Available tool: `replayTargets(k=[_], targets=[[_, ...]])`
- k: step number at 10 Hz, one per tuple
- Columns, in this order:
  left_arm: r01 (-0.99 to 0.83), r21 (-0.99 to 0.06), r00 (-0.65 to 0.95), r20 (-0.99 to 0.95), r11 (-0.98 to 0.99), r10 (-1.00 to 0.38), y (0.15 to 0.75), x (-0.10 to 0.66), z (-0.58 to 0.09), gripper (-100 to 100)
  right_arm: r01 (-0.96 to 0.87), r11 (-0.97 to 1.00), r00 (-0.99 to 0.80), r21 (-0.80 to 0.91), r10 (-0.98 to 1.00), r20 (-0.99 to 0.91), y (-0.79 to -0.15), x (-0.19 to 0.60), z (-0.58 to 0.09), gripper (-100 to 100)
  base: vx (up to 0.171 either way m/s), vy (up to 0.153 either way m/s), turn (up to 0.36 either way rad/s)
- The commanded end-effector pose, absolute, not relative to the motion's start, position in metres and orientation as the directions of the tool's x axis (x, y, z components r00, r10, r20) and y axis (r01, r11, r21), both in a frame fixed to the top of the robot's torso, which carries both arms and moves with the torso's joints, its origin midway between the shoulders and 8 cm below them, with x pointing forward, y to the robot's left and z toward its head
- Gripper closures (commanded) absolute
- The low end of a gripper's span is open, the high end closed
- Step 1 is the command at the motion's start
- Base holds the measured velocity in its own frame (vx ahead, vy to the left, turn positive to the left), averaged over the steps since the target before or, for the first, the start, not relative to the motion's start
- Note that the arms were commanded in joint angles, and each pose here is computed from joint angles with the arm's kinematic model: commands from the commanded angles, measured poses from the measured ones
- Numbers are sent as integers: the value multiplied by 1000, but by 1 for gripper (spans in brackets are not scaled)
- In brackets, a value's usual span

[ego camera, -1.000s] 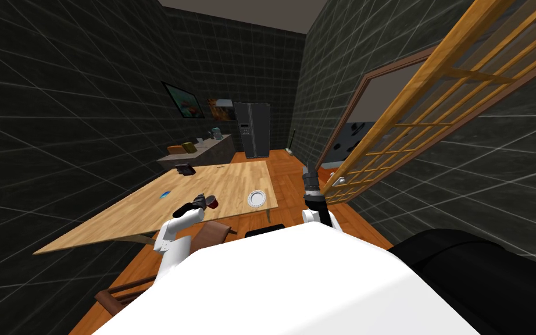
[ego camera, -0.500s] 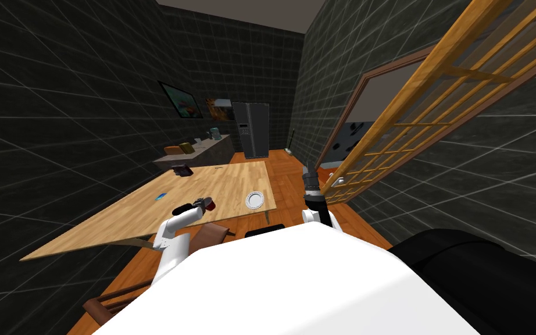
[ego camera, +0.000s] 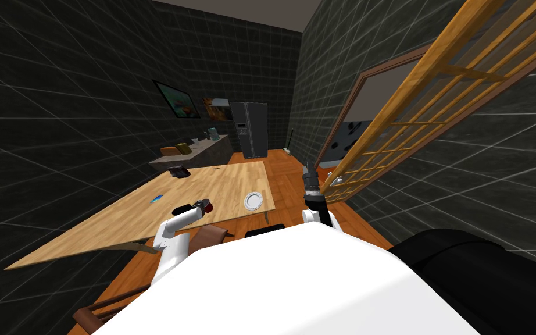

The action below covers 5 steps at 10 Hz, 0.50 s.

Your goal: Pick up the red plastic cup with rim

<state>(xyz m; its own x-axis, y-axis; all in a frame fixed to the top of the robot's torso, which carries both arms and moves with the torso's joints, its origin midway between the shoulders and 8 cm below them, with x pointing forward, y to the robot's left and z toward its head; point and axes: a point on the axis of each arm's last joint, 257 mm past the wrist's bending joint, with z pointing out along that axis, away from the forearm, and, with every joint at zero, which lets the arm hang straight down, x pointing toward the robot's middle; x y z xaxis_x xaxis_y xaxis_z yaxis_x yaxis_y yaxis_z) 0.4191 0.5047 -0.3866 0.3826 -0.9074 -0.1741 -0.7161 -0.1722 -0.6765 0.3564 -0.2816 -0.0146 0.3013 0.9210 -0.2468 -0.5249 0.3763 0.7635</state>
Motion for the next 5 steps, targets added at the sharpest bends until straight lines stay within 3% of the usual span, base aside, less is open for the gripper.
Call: replayTargets(k=[1, 4, 5], targets=[[-712, -678, 396, -173, -183, -902, 509, 419, -391, -100, -525, 376, 301, 763, 921, -247, -282, 356, -15, 0, -8, 45, -112], [-710, -677, 410, -173, -194, -895, 513, 417, -398, -100, -525, 376, 301, 763, 921, -247, -282, 356, -15, 0, -3, 41, -77], [-708, -678, 412, -173, -196, -895, 513, 417, -398, 100, -525, 376, 301, 764, 921, -247, -282, 356, -15, 0, 0, 0, 0]])
